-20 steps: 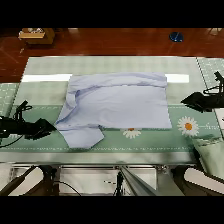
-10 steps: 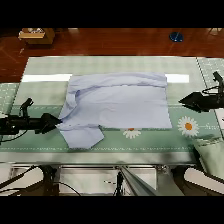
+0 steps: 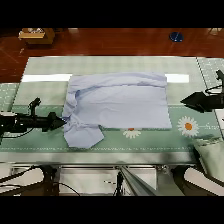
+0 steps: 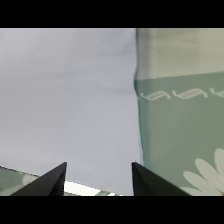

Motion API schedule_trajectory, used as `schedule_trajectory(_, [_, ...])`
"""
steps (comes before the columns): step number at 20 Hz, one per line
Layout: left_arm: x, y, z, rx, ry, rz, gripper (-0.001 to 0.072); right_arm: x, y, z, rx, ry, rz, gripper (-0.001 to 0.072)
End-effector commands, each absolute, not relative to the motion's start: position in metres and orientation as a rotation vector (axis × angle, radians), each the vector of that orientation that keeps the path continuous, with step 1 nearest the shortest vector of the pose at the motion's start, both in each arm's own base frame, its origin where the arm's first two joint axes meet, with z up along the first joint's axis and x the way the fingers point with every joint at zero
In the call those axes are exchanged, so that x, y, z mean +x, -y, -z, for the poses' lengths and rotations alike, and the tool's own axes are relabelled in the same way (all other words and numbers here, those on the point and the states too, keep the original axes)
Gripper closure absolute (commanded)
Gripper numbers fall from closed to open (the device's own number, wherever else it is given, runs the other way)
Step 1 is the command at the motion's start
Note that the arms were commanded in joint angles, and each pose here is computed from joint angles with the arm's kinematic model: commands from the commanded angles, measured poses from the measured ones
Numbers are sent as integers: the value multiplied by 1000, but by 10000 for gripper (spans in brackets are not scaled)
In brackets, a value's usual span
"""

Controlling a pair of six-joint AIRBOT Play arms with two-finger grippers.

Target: Fold the shirts.

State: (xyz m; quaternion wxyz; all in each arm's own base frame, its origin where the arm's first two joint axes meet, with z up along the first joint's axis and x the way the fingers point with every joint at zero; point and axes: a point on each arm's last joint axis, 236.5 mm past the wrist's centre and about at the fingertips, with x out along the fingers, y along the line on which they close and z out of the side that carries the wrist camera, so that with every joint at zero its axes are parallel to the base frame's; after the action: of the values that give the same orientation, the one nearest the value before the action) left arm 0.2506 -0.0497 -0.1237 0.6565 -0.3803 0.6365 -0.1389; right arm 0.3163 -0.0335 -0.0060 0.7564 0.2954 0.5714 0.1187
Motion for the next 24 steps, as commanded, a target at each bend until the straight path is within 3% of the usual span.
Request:
schedule_trajectory(1, [241,39,125,-852,-1460,316,679,287,55,26,701,-1326,-152,214])
schedule_trajectory(2, [240,37,124,-859,-1455,322,679,279,55,31,771,-1328,-142,165])
schedule_trajectory(8, [239,35,122,-874,-1450,323,679,255,33,70,904,-1366,-108,165])
schedule_trajectory(19, [241,37,120,-888,-1445,329,679,260,-35,119,800,-1459,-122,191])
schedule_trajectory(20, [242,37,119,-894,-1440,329,678,265,-44,122,800,-1453,-135,297])
schedule_trajectory(22, [245,39,115,-908,-1429,338,679,282,-59,115,812,-1400,-172,681])
schedule_trajectory(24, [253,41,101,-916,-1415,384,680,304,-71,86,791,-1324,-299,678])
